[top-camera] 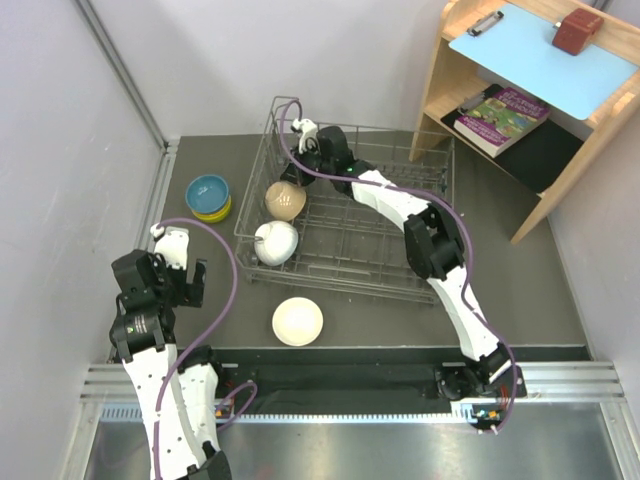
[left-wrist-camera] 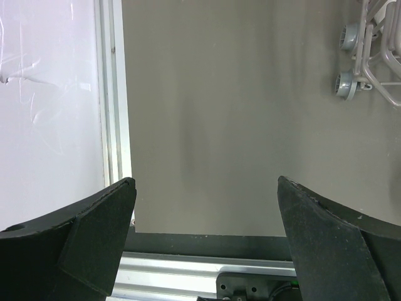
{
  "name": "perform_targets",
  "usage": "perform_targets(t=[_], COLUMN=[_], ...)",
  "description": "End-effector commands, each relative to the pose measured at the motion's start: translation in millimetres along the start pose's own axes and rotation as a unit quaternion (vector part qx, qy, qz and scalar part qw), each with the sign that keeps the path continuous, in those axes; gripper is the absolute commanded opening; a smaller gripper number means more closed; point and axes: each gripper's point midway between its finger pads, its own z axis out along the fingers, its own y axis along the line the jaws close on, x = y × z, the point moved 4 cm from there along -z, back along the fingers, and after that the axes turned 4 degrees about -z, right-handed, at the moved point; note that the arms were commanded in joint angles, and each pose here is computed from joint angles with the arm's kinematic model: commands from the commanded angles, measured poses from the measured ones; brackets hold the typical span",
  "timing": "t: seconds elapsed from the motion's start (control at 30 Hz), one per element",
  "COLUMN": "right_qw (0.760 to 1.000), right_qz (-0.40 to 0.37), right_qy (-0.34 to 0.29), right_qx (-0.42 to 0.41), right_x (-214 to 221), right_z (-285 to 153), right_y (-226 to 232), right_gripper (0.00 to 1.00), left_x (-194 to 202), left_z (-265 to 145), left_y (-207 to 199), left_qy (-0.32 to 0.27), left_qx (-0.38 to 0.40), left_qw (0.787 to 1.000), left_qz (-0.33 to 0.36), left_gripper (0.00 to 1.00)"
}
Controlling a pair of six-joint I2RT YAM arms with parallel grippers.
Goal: Load the bowls into the dish rack
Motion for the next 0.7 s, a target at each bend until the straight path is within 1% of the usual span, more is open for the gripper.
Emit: perform_targets(t=[0.0, 0.2, 0.43, 0.5, 0.57, 0.6, 0.63, 0.67], right_qw=[0.998, 0.998, 0.998, 0.998, 0.999, 0.998, 0.998, 0.997], right_qz=[-0.053, -0.053, -0.049, -0.049, -0.05, -0.056, -0.057, -0.061], right_qy=[-0.023, -0.006, 0.003, 0.0, -0.005, -0.019, -0.026, -0.037], right_qx=[-0.016, -0.026, -0.033, -0.031, -0.01, 0.0, 0.016, 0.025], right_x=[-34.9, -25.1, -23.4, -25.5, -29.3, -40.0, -45.2, -56.1], right_z=[-9.0, -16.7, -20.1, -21.1, -23.1, -28.2, -30.3, -34.1], right_y=[20.6, 25.1, 29.6, 29.9, 26.0, 26.3, 23.2, 21.4], right_gripper=[0.01, 0.0, 0.0, 0.0, 0.0, 0.01, 0.08, 0.13], left_x=[-5.4, -5.2, -4.9, -5.8, -5.1, -5.2, -5.1, -5.2], left_z=[1.8, 2.9, 2.0, 1.5, 1.5, 1.5, 1.5, 1.6], left_y=[0.3, -0.2, 0.3, 0.2, 0.3, -0.1, 0.2, -0.1], left_qy=[-0.017, -0.017, -0.018, -0.02, -0.019, -0.02, -0.019, -0.02], left_qx=[-0.002, 0.0, -0.002, -0.002, -0.003, -0.001, -0.003, -0.002], left_qw=[1.0, 1.0, 1.0, 1.0, 1.0, 1.0, 1.0, 1.0], left_qz=[-0.005, -0.004, -0.003, -0.003, -0.002, -0.002, -0.003, -0.001], left_gripper=[0.99, 0.99, 0.99, 0.99, 0.99, 0.99, 0.99, 0.99])
